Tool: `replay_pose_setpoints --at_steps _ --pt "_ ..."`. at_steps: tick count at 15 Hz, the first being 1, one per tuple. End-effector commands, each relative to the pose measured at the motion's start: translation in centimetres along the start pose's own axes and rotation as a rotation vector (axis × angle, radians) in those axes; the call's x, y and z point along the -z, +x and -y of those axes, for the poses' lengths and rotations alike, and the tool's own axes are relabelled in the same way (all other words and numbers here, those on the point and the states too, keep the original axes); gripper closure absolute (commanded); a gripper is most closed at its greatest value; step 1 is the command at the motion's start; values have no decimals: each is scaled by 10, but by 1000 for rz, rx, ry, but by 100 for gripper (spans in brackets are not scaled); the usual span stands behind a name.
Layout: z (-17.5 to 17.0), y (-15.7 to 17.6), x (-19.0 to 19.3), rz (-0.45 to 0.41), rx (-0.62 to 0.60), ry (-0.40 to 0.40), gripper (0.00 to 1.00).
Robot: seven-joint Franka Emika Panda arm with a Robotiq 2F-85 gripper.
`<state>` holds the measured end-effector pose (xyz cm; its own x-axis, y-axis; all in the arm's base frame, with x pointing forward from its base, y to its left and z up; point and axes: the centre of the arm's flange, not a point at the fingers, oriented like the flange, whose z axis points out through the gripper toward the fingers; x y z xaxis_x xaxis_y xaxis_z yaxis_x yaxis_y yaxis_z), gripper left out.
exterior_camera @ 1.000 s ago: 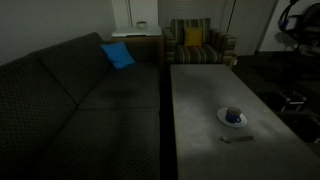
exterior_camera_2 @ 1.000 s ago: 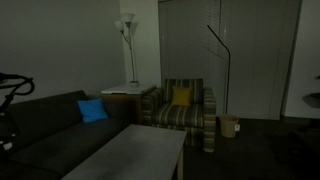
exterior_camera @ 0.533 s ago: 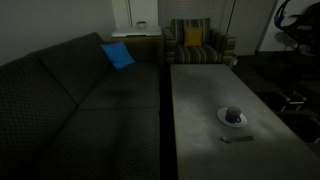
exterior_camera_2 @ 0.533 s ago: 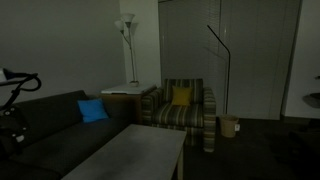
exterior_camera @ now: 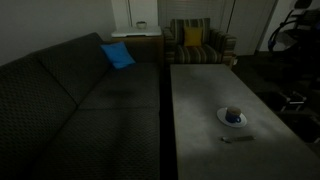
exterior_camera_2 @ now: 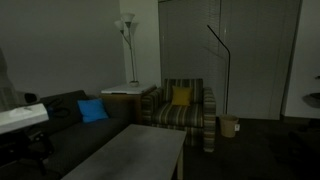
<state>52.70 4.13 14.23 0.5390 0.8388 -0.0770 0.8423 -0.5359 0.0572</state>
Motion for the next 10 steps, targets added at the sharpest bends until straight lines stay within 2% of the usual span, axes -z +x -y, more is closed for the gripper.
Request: replay_pose_setpoints --at_steps 1,4,6,7,10 --pt "-15 20 -47 -7 74 66 0" --pt "-17 38 -86 31 119 120 0" --pt "-20 45 -116 93 161 190 0" --pt "-1 29 -90 56 119 136 0" --pt "-3 36 -116 80 142 175 0"
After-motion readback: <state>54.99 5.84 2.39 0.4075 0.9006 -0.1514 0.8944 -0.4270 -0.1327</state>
